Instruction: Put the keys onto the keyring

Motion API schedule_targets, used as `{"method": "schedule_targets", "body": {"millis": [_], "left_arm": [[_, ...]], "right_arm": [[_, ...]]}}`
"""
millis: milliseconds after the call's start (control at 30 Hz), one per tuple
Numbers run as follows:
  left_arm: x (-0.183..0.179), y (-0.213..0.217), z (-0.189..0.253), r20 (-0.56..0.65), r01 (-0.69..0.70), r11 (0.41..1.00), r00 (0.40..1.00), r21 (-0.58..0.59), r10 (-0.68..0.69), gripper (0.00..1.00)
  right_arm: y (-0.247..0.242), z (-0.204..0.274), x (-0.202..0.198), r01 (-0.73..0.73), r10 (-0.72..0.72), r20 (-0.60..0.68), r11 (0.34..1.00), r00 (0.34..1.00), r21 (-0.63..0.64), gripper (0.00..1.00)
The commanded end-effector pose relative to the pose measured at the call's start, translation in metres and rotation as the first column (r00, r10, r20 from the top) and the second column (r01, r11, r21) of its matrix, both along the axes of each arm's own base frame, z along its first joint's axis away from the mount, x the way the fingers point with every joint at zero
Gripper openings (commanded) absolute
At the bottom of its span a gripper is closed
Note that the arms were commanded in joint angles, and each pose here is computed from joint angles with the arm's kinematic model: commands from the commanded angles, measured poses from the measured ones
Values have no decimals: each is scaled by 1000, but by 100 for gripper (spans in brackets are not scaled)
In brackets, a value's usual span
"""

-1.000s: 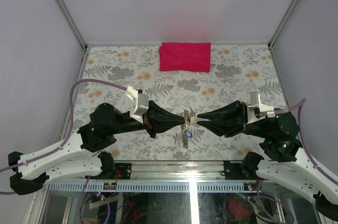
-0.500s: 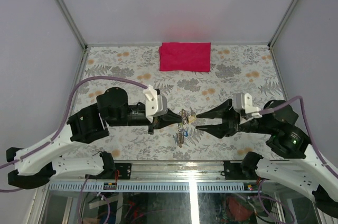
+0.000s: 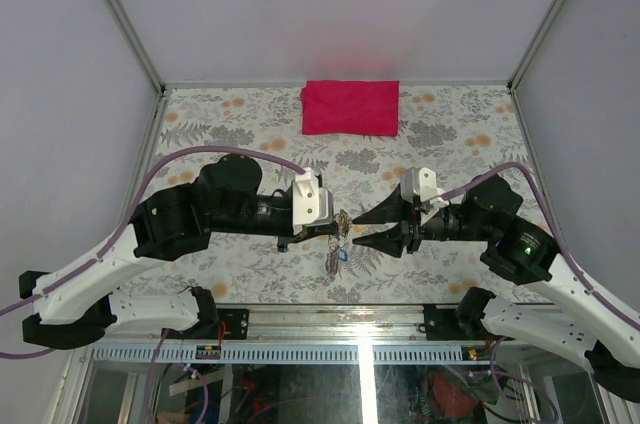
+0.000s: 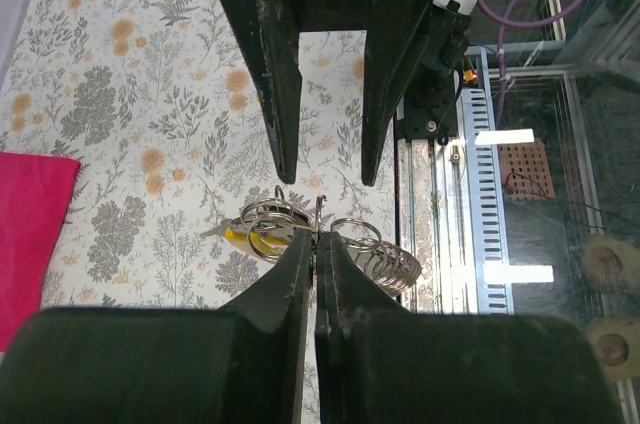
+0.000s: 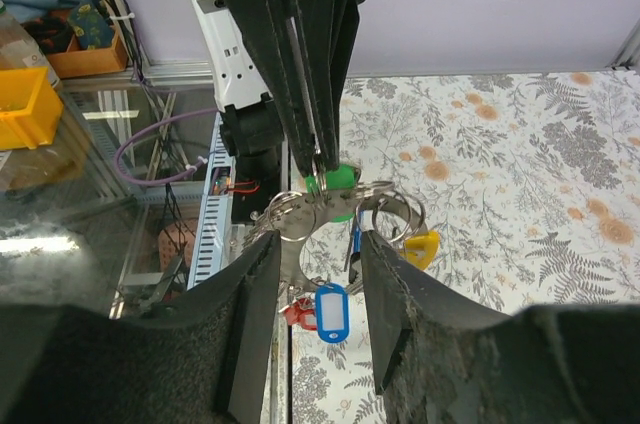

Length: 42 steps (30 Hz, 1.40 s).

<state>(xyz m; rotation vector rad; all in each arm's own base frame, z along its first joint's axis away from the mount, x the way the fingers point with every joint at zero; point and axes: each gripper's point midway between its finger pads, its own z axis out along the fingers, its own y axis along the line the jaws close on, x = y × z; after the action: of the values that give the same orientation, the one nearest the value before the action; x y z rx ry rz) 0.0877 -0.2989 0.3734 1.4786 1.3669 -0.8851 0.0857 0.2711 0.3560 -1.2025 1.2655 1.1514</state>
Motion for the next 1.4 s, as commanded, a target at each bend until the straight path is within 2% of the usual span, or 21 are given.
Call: {"method": "schedule_targets", "body": {"millis": [0,433,700,1367], "left_arm": [[1,2,15,45,6,1000,999,-9,-5,0],[2,1,12,48,7,1000,999,23,-8,0],[2,2,11,48,2,999,999,32,-3,0],[4,1,11,48,-7,999,999,35,6,0]], "right_arm": [[5,33,0,-23,18,52,995,998,95,44],[17,28,0,-65,62,33,993,998,94,36],[21,24,1,-79,78,23,993,997,82,27],[29,13,4,-98,98,1,994,995,46,23]]}}
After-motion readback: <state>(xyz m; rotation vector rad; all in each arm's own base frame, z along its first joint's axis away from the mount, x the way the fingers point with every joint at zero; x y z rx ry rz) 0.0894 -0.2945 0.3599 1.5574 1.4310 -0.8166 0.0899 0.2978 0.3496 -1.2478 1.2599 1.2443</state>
